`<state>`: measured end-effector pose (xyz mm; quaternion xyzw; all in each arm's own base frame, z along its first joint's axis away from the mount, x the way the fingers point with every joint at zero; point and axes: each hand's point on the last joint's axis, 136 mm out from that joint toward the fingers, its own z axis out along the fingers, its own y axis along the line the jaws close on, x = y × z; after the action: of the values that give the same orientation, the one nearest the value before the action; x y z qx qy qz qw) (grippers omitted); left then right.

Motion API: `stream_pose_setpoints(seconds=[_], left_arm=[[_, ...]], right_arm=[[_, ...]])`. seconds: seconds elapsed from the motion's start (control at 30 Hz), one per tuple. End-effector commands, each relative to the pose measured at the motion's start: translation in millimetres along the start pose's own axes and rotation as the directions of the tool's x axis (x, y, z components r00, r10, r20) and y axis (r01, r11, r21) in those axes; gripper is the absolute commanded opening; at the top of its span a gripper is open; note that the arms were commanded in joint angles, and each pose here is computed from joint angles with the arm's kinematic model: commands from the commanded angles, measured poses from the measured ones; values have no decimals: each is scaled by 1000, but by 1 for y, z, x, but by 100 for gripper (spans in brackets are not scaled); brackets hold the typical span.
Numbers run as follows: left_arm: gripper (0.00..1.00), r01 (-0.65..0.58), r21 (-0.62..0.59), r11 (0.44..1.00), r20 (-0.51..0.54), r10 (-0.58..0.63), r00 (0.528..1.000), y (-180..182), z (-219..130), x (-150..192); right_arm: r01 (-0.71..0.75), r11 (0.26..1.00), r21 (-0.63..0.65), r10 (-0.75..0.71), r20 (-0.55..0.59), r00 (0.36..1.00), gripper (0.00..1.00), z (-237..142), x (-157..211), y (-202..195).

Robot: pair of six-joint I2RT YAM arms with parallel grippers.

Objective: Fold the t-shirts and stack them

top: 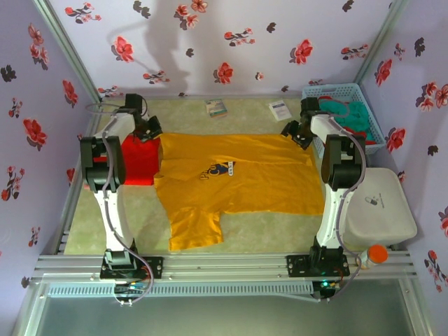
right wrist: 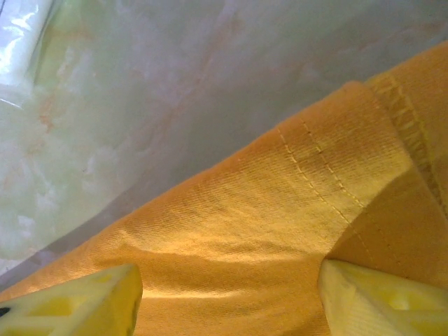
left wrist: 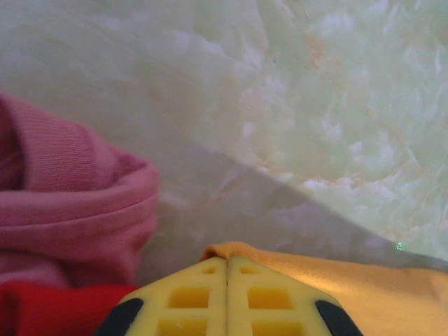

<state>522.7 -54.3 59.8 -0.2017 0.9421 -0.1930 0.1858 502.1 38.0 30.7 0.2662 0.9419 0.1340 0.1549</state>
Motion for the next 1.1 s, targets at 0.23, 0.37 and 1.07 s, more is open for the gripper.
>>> stream_pose_setpoints(seconds=[0.23,0.37,1.07], left_arm=[[0,2,63,998,99,-8,995,-10,-25,-28],[23,-11,62,998,83,6,997,-12,-27,-29],[44,-54,67,996,26,52,998,-6,-163,135]], right_arm=[[-45,999,28,45,-2,999,68,3,0,-12],[-22,999,-31,22,10,1000,68,-7,-4,1],[67,997,-40,-62,116,991,83,-137,81,-21]])
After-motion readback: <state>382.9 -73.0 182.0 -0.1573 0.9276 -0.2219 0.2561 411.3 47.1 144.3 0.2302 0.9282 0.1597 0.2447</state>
